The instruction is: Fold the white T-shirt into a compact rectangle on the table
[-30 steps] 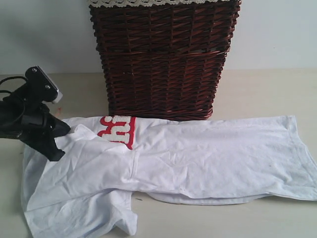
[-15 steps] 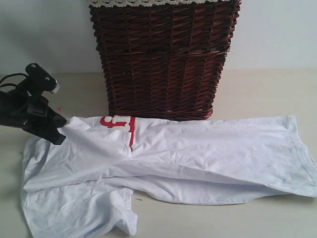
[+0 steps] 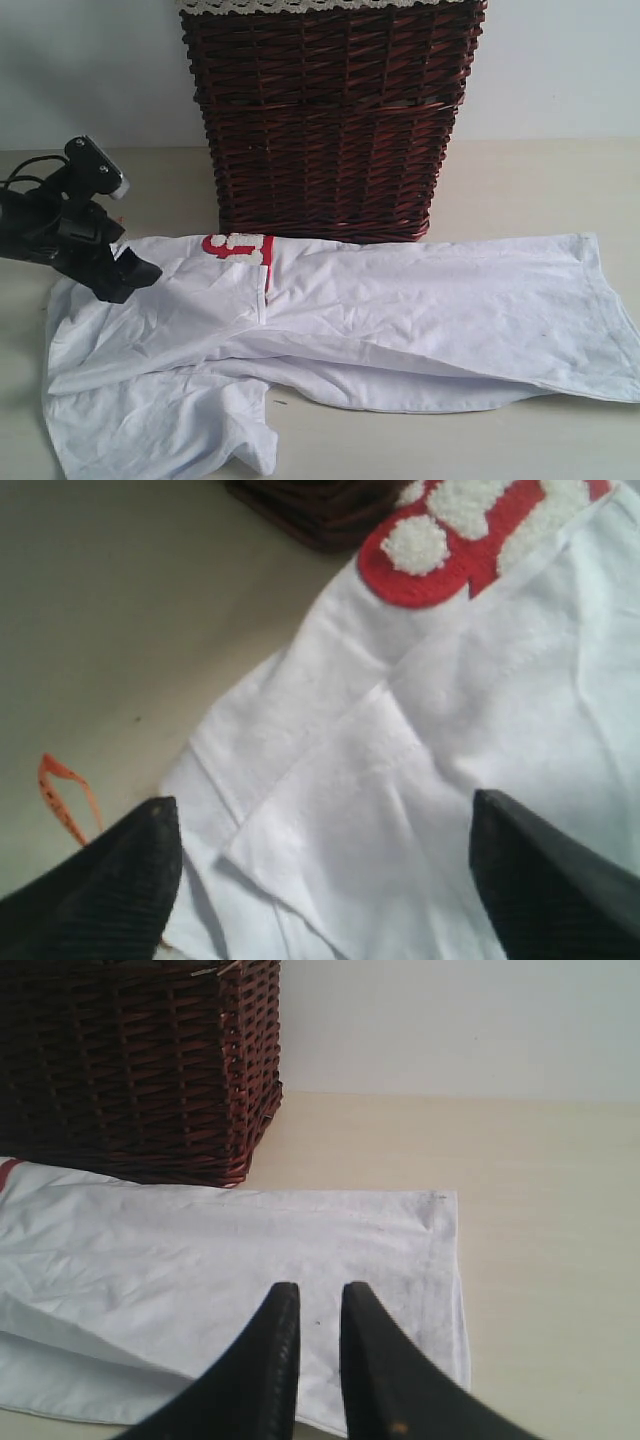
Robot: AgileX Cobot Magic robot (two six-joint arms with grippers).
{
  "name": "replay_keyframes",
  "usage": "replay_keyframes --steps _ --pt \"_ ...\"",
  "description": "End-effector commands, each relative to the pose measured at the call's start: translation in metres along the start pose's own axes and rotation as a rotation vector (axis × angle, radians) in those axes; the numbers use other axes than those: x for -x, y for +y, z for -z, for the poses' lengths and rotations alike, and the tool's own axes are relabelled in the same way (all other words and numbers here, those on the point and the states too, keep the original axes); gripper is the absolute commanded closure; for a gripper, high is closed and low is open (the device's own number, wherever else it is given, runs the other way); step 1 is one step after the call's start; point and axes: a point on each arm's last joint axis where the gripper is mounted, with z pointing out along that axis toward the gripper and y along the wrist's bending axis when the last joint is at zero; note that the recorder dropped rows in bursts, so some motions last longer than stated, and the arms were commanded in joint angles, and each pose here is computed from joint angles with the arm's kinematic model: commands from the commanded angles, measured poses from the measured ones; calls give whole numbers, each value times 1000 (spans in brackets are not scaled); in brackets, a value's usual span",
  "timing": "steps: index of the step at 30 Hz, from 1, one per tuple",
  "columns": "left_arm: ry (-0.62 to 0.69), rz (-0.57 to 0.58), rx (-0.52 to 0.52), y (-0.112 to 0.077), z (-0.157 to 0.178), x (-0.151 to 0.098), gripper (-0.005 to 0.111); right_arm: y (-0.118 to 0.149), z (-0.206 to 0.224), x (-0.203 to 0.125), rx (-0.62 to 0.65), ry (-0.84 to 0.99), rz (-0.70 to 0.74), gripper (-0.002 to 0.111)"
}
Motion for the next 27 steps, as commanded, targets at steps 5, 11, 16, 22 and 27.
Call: replay_keyframes --steps 5,11,16,22,27 --pt "-113 -343 -450 -28 71 14 49 0 0 0 -4 -12 4 92" --pt "44 -471 -792 -47 93 -24 52 0 0 0 -4 -12 4 92" --pt "68 -479 -896 -73 95 -52 52 0 0 0 -4 -12 4 92" --pt "101 -490 -826 -99 95 -73 52 0 0 0 -4 -12 4 92" --pt "117 -525 -707 -104 82 -69 52 0 0 0 -4 -12 4 92"
